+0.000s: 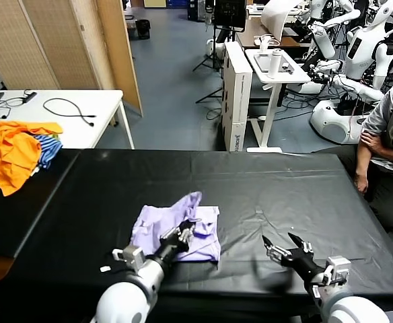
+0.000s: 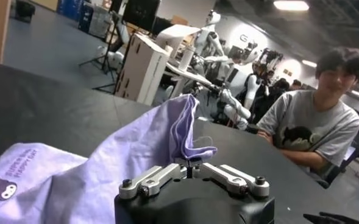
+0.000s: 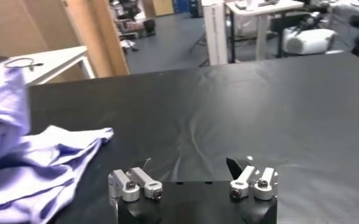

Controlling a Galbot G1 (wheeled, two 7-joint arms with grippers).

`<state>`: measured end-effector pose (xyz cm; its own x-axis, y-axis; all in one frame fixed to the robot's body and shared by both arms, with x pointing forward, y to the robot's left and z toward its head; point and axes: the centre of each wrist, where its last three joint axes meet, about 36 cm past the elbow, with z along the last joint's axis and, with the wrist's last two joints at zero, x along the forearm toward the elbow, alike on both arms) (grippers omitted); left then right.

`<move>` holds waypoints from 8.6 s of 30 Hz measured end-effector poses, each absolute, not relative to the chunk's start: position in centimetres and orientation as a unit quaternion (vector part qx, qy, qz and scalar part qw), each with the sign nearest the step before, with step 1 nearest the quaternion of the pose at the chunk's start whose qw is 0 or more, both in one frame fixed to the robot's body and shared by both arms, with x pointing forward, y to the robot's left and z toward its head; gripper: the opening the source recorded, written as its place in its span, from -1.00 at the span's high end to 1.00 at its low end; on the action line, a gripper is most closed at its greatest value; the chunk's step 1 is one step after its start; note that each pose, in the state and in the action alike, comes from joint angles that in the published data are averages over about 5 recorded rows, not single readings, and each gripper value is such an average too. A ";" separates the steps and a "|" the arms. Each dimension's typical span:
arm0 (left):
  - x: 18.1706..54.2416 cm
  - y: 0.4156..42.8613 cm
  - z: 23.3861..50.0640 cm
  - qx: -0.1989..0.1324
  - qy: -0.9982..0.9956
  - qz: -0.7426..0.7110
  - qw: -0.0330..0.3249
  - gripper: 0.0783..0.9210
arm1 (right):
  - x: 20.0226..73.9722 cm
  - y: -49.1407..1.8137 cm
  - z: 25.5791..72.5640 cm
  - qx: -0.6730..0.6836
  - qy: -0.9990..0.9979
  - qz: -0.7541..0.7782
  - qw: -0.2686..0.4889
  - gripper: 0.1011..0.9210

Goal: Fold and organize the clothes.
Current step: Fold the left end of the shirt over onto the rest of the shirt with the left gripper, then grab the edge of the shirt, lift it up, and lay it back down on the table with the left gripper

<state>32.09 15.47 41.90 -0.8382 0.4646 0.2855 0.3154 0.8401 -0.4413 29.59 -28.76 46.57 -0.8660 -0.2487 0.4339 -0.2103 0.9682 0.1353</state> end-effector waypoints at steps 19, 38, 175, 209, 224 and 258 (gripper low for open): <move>30.7 19.3 45.2 -0.139 -0.969 0.170 0.115 -0.97 | 31.6 -21.9 47.1 0.258 -0.942 -0.028 0.211 -0.97; 29.9 20.0 44.0 -0.112 -0.978 0.132 0.119 -0.97 | 32.2 -17.1 44.1 0.359 -0.914 0.147 0.123 -0.97; 30.3 19.9 36.9 -0.068 -0.973 0.193 0.107 -0.97 | 33.9 -23.2 47.5 0.153 -0.969 -0.112 0.157 -0.97; 32.9 20.2 34.9 -0.078 -0.939 0.292 0.165 -0.41 | 33.2 -23.8 46.3 0.120 -0.973 -0.117 0.157 -0.97; 32.1 21.8 36.6 -0.070 -0.972 0.181 0.136 0.78 | 33.3 -23.4 45.5 0.118 -0.974 -0.111 0.160 -0.97; 30.2 25.7 42.0 -0.082 -0.990 -0.031 0.106 0.78 | 32.1 -22.7 45.4 0.117 -0.973 -0.098 0.173 -0.97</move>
<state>30.23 25.69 42.03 -0.9639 0.1558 0.2160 0.1690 0.9846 0.0438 32.13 -22.70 45.40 -0.9131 -0.2607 0.3136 -0.1929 0.9536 0.2313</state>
